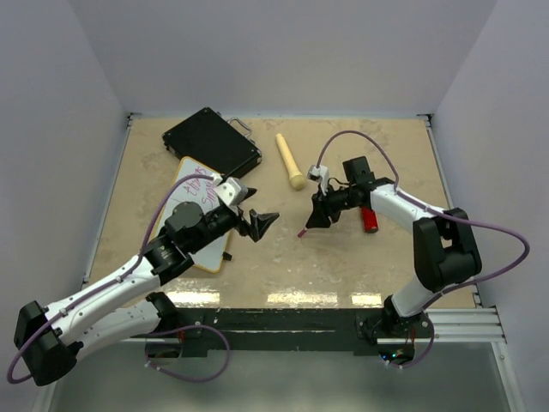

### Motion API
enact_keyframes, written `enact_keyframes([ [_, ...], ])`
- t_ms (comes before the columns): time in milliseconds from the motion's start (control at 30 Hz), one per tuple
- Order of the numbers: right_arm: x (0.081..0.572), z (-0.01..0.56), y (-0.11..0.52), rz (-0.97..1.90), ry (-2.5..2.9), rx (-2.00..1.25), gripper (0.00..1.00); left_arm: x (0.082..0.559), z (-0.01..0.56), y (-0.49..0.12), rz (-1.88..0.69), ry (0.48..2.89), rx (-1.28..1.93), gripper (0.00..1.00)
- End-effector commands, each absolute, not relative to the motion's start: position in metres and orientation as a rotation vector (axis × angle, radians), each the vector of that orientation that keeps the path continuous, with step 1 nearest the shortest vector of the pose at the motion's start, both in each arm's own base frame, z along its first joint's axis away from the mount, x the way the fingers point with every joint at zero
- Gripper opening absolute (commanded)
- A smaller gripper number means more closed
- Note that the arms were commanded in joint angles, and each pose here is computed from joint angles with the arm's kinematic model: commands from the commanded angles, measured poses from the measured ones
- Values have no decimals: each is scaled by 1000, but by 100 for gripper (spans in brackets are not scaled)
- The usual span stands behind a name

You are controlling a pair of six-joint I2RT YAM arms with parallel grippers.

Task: Write a sentence on the whiteboard
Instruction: Put down the whiteboard marker at the center of the board.

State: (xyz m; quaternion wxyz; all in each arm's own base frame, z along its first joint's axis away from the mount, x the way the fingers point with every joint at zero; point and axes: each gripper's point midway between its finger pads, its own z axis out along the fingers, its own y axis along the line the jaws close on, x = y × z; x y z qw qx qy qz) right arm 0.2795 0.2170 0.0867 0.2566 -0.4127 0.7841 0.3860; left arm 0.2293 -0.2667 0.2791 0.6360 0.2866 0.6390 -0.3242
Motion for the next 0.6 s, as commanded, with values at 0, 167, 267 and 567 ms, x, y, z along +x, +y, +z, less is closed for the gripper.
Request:
enact_keyframes([
  [0,302,104,208,959,2082,-1115,58,240,289,-255,-759,1576,522,92],
  [167,321,145,183,813,2007,-1054,81,253,309,-236,-741,1579,452,94],
  [267,334,197,156,680,1907,-988,84,262,329,-226,-754,1555,428,96],
  [567,324,359,73,248,1698,-588,98,317,385,-158,-728,1604,254,100],
])
